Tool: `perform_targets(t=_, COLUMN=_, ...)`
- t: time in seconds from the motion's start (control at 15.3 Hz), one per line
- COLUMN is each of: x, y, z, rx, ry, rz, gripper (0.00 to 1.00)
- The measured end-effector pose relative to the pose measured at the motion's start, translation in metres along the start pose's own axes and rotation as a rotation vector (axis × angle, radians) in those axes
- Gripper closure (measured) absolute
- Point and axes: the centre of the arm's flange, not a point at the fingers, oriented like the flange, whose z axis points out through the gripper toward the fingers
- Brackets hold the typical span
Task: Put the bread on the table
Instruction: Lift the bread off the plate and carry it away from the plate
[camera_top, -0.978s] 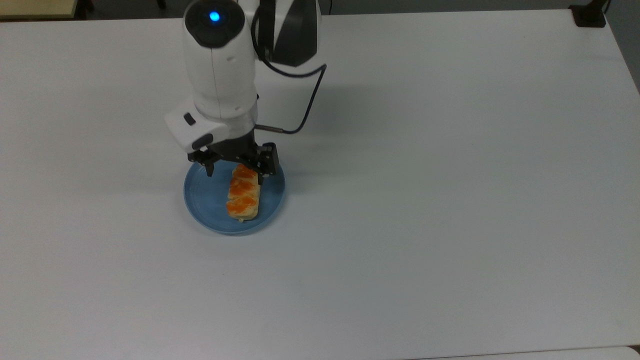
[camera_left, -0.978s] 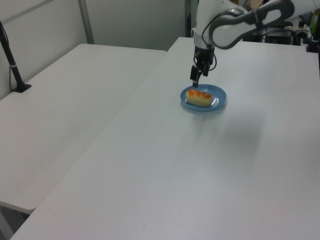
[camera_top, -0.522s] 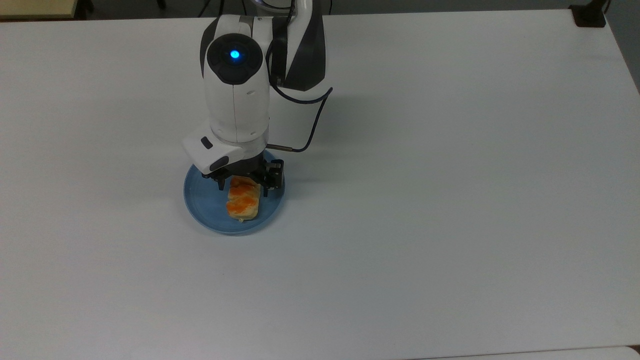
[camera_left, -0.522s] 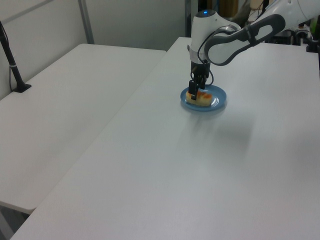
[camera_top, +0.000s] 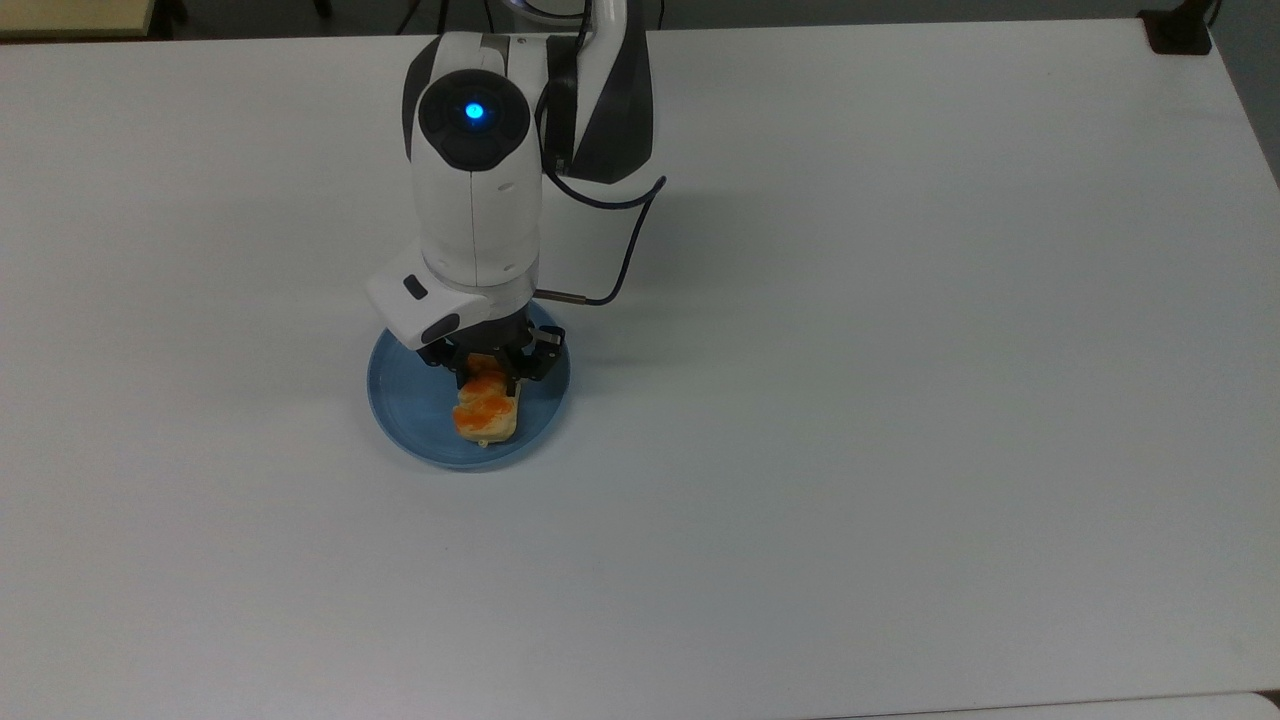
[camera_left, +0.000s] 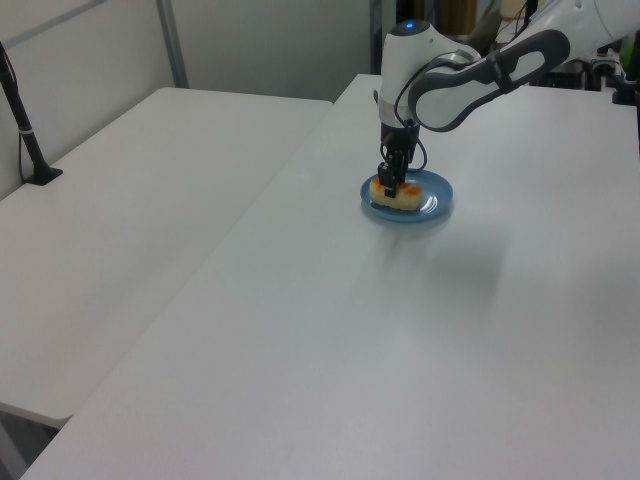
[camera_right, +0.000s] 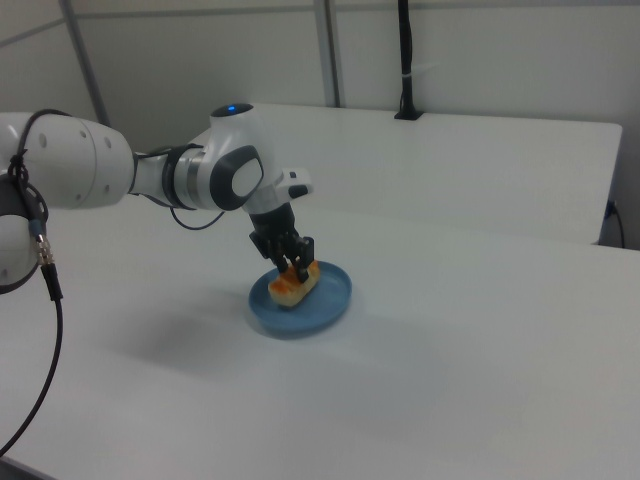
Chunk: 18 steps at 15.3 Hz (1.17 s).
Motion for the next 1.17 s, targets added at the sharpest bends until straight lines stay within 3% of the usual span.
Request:
perform_targets(t=0.33, x=-0.001, y=-0.014, z=-0.058, rx=0.014, ry=0.037, rz=-0.020, gripper=0.53)
perform_targets(t=0.59, x=-0.018, y=-0.099, z=-0.083, rx=0.038, ry=0.040, rz=-0.080, gripper=0.53)
perform_targets(t=0.65, x=-0.029, y=-0.141, z=-0.084, rx=0.048, ry=0.035, rz=-0.088, gripper=0.52)
perform_targets(t=0.91, x=-0.065, y=-0.236, z=-0.070, rx=0.053, ry=0.004, rz=-0.107, gripper=0.49)
perform_targets(t=1.17, x=-0.087, y=-0.277, z=-0.035, rx=0.034, ry=-0.046, rz=-0.114, gripper=0.43)
